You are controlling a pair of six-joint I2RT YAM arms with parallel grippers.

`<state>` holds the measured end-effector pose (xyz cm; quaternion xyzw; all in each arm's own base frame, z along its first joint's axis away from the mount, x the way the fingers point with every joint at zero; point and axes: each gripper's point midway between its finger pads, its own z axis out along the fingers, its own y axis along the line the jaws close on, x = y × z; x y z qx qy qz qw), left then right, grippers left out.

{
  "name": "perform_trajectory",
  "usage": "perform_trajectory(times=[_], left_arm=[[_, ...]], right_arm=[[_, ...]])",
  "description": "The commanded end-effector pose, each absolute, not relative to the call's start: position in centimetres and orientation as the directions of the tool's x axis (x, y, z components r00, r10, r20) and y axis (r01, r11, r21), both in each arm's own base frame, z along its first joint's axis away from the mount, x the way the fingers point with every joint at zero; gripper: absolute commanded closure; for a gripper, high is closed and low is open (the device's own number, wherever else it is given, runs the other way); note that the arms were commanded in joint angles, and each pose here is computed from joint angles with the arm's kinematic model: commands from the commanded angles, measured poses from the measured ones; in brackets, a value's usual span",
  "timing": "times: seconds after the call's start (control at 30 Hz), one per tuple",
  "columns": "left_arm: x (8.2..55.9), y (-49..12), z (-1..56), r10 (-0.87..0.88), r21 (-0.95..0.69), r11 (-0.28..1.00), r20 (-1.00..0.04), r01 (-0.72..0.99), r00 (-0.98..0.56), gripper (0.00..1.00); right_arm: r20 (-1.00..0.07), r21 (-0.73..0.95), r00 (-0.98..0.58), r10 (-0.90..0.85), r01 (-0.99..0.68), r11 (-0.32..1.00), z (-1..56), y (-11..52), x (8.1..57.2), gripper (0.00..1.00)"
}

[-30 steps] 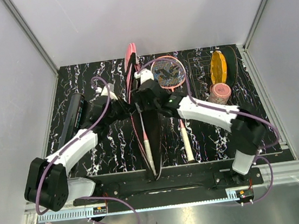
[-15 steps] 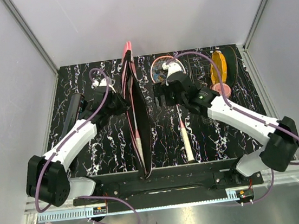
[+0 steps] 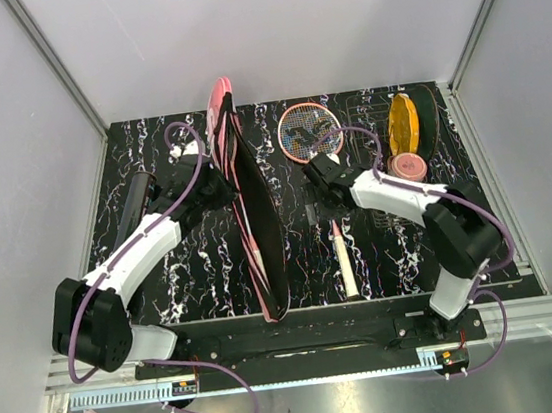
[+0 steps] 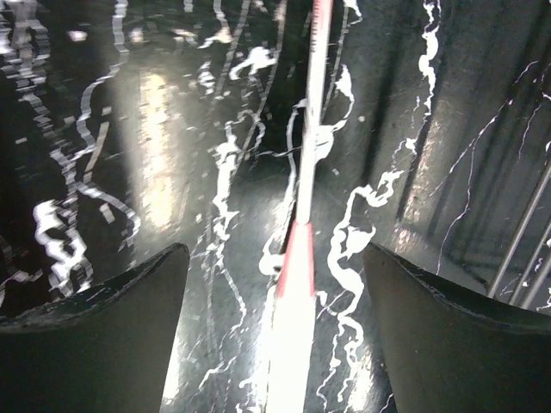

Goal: Pack up the badminton gear

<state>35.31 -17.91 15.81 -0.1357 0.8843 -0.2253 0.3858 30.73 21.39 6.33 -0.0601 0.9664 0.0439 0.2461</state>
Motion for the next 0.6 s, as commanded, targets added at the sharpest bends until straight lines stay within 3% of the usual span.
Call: perform_trajectory(times=[0.0, 0.2, 0.33, 0.57], left_arm=[[37.1, -18.8, 19.1, -0.445, -0.554, 0.832, -0.66, -0.008, -0.605, 1.0], [37.1, -18.1, 17.7, -0.443, -0.531, 0.846, -0.658, -0.041, -0.609, 1.0], [37.4, -16.9, 16.8, -0.453, -0.511, 0.855, -0.652, -0.09, -0.608, 1.0], [37.8, -16.8, 16.8, -0.45, -0.516, 0.853, -0.646, -0.082, -0.617, 1.0]], right_arm=[[-0.462, -0.02, -0.885, -0.064, -0.061, 0.998, 5.2, 20.3, 32.5, 0.13], [-0.451, -0.034, -0.889, -0.08, -0.073, 0.997, 3.9, 20.7, 34.4, 0.24], [-0.459, -0.047, -0.882, -0.103, -0.091, 0.995, 3.2, 21.0, 35.4, 0.42], [-0.484, -0.051, -0.87, -0.098, -0.084, 0.995, 1.9, 21.1, 36.3, 0.48]])
